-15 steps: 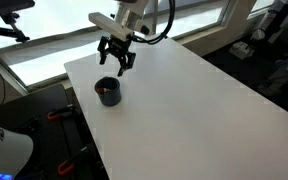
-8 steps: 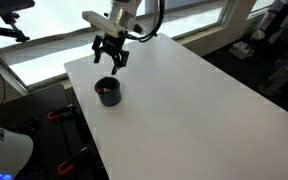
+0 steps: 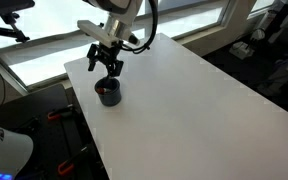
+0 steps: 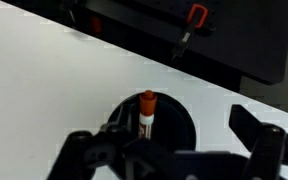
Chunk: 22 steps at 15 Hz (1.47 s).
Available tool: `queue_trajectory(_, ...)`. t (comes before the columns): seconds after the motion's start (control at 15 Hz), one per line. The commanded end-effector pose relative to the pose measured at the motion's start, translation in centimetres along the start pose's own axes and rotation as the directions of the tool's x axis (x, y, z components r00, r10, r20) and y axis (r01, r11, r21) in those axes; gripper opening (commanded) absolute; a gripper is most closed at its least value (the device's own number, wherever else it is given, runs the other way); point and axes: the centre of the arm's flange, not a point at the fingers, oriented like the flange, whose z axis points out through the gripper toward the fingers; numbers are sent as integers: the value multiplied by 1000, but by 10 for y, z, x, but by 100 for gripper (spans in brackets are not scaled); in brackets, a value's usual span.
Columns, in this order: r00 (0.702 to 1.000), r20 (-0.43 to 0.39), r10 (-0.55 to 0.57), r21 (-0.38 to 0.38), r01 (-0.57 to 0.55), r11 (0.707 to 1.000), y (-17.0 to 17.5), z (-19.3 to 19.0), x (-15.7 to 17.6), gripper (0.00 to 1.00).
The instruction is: Put the red marker on the table.
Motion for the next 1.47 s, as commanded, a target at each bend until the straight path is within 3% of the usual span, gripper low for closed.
queue_trajectory(0.0,999,-11,48,5,-48,999,4,11,-12,89)
queue_trajectory(0.4,997,-31,77,10,-77,997,23,22,-14,78)
queue_trajectory(0.47,996,-37,83,11,-83,997,26,23,-15,68)
queue_trajectory(0.53,995,-42,88,11,-87,996,29,24,-16,73)
queue_trajectory(1.0,989,-128,77,-60,-85,995,47,34,-12,75)
queue_trajectory(1.2,988,-138,69,-59,-77,995,46,37,-11,85)
queue_trajectory(1.4,989,-138,60,-50,-68,996,44,36,-14,80)
